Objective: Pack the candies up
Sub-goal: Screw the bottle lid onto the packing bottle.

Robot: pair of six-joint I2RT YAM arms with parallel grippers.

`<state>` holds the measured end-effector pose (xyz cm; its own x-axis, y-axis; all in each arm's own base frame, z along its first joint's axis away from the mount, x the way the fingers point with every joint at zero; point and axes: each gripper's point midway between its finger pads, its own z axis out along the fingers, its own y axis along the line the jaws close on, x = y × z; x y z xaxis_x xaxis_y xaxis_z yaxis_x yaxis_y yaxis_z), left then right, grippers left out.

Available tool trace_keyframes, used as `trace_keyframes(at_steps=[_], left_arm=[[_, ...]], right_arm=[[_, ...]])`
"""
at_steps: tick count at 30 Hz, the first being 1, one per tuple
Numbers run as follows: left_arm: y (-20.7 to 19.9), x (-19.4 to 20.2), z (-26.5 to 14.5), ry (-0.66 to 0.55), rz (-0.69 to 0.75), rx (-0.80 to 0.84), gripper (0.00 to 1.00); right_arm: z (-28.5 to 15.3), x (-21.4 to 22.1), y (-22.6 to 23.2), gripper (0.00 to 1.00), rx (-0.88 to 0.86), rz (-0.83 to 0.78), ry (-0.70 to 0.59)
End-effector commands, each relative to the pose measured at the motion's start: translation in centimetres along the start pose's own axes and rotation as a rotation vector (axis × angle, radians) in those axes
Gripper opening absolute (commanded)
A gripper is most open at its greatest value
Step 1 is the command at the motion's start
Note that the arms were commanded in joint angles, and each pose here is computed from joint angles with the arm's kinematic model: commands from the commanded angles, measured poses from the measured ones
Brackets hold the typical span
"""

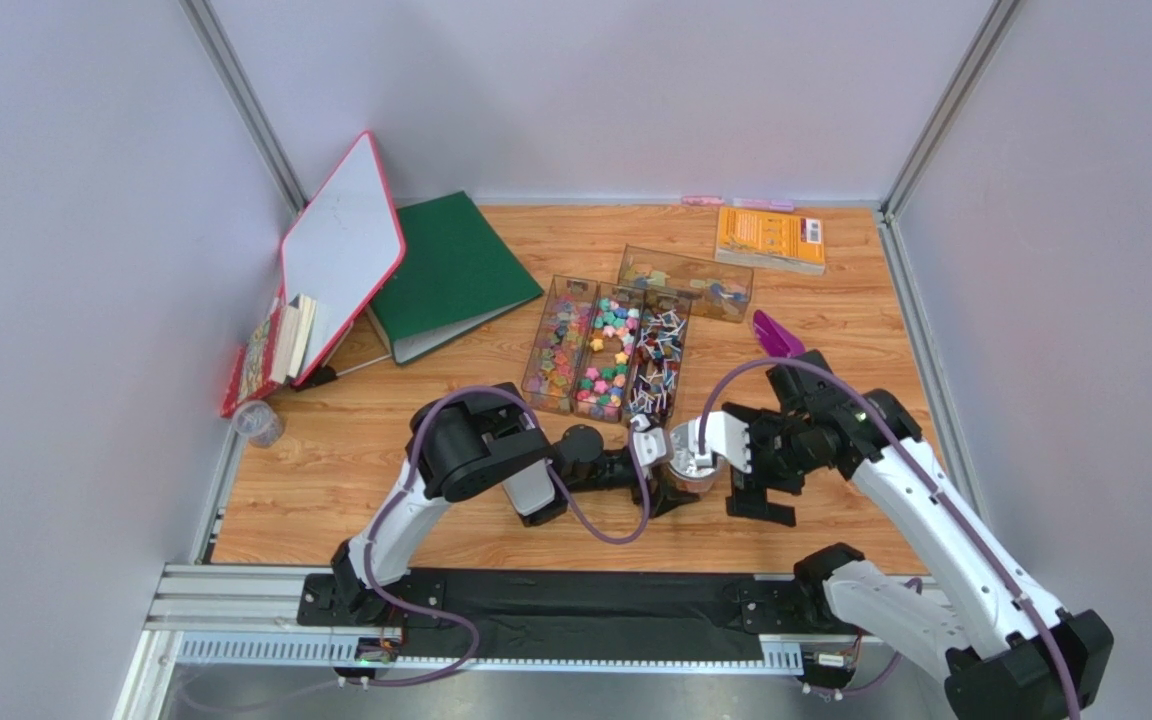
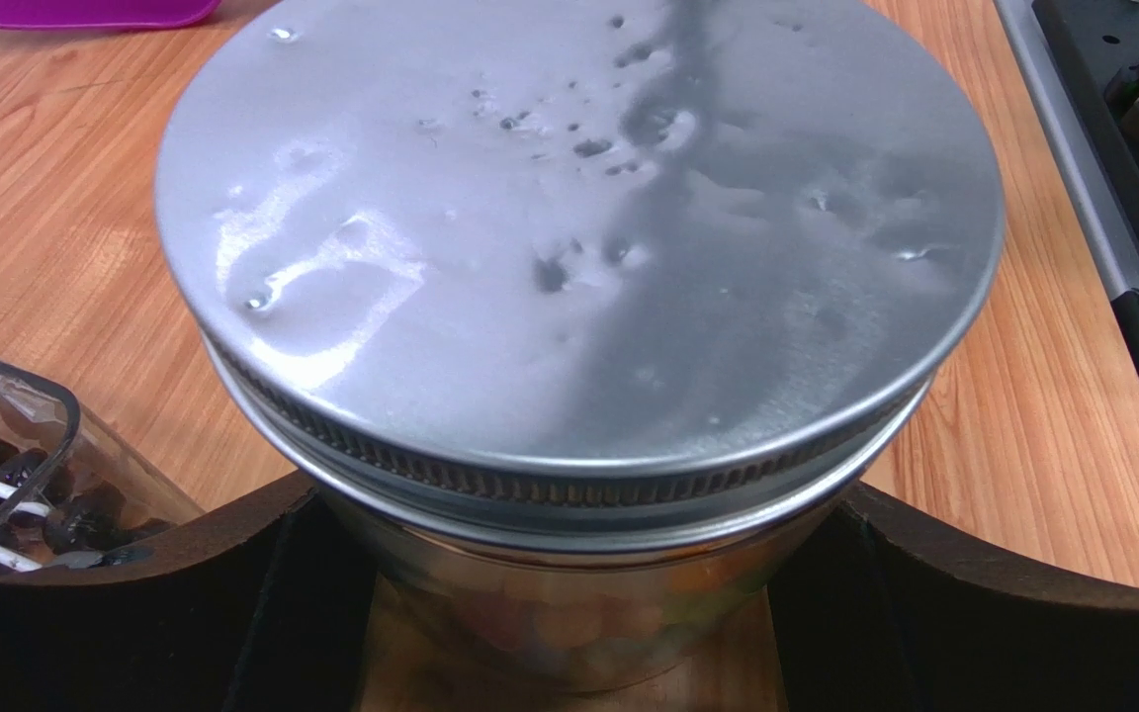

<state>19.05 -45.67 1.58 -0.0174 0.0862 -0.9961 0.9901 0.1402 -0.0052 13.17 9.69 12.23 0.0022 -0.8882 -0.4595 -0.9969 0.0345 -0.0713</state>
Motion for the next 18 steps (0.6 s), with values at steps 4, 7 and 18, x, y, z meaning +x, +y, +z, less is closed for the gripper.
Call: trace_keyframes(at_steps=[4, 7, 18], left_arm=[[-1.5, 9.8, -3.4, 0.319, -0.015, 0.033, 0.0], [-1.8, 10.0, -3.5, 0.324, -0.009, 0.044, 0.0], [-1.6, 9.6, -3.4, 0.318, 0.008, 0.033, 0.0]], right_arm=[[-0.2, -4.3, -8.0, 1.0, 0.09, -0.184, -0.118], [0.4, -5.4, -8.8, 1.0, 0.036, -0.282, -0.148], [2.0, -5.0, -5.7, 1.0, -0.272, -0.294, -0.131]])
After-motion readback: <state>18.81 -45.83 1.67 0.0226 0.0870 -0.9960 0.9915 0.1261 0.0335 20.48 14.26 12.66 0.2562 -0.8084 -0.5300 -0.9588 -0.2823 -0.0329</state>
